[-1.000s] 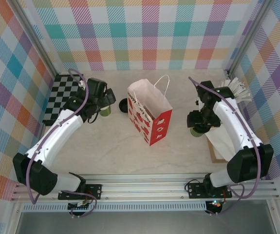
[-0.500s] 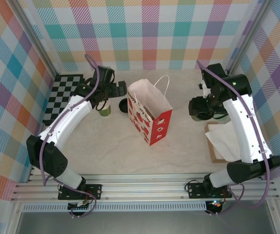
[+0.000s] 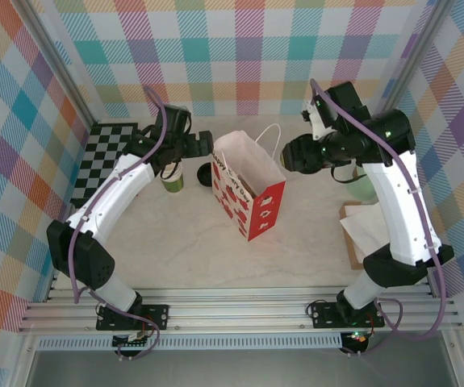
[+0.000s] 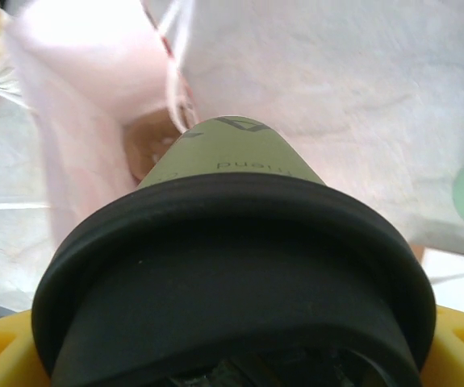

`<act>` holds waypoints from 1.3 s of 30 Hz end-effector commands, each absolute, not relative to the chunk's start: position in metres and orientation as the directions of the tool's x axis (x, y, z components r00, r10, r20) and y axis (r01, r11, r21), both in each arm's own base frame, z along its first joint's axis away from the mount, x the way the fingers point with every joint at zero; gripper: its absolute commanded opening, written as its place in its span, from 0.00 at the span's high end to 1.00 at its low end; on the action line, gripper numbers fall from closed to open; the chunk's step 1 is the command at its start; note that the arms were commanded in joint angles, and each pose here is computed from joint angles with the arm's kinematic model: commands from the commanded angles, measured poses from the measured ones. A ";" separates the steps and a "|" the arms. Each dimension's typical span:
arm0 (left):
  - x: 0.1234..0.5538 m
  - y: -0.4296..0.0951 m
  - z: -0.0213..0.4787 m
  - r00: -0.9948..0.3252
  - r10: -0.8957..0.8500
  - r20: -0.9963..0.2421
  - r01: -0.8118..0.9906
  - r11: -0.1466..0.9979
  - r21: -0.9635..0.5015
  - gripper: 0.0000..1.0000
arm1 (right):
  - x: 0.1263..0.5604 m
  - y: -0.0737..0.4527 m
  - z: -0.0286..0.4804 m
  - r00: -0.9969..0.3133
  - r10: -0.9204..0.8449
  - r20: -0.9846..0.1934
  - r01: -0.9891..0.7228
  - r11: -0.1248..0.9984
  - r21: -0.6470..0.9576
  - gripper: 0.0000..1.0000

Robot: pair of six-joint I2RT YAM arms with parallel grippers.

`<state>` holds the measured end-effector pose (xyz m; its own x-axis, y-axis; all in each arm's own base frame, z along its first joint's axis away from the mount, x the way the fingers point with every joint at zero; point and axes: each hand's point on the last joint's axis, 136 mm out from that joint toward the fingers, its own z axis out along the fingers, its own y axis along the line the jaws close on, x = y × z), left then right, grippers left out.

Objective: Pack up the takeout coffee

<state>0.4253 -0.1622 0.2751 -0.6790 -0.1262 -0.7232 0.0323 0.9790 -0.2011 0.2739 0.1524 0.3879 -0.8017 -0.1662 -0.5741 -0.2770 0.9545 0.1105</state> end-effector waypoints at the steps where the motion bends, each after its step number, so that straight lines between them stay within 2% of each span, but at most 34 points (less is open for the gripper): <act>1: 0.434 -0.163 0.285 -0.664 -0.124 -0.737 0.056 0.975 -0.214 0.00 | 0.244 0.139 0.384 -0.852 -0.181 -0.492 -0.255 0.963 0.088 0.44; 8: 0.435 -0.172 0.287 -0.676 -0.114 -0.728 0.091 0.968 -0.236 0.00 | 0.238 0.177 0.377 -0.843 -0.270 -0.465 -0.360 0.926 0.114 0.42; 15: 0.439 -0.190 0.296 -0.662 -0.077 -0.746 0.188 0.946 -0.265 0.00 | 0.260 0.209 0.364 -0.826 -0.329 -0.458 -0.418 0.903 0.104 0.44; 23: 0.460 -0.199 0.292 -0.662 -0.021 -0.749 0.221 0.950 -0.221 0.03 | 0.280 0.237 0.335 -0.834 -0.380 -0.399 -0.441 0.895 0.068 0.47; 29: 0.473 -0.212 0.284 -0.679 -0.006 -0.734 0.250 0.939 -0.238 0.13 | 0.286 0.247 0.312 -0.847 -0.409 -0.338 -0.452 0.890 0.056 0.48; 34: 0.475 -0.215 0.276 -0.691 0.005 -0.722 0.257 0.936 -0.239 0.32 | 0.291 0.249 0.302 -0.850 -0.419 -0.320 -0.453 0.891 0.037 0.51; 39: 0.472 -0.215 0.272 -0.687 0.036 -0.725 0.284 0.932 -0.223 0.42 | 0.292 0.247 0.293 -0.858 -0.423 -0.291 -0.450 0.893 0.028 0.52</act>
<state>0.4707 -0.2201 0.2697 -0.6973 0.0148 -0.7166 0.2598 0.9370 -0.2334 0.3100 0.2628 0.3123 -0.8263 -0.3794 -0.4163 -0.4451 0.8927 0.0700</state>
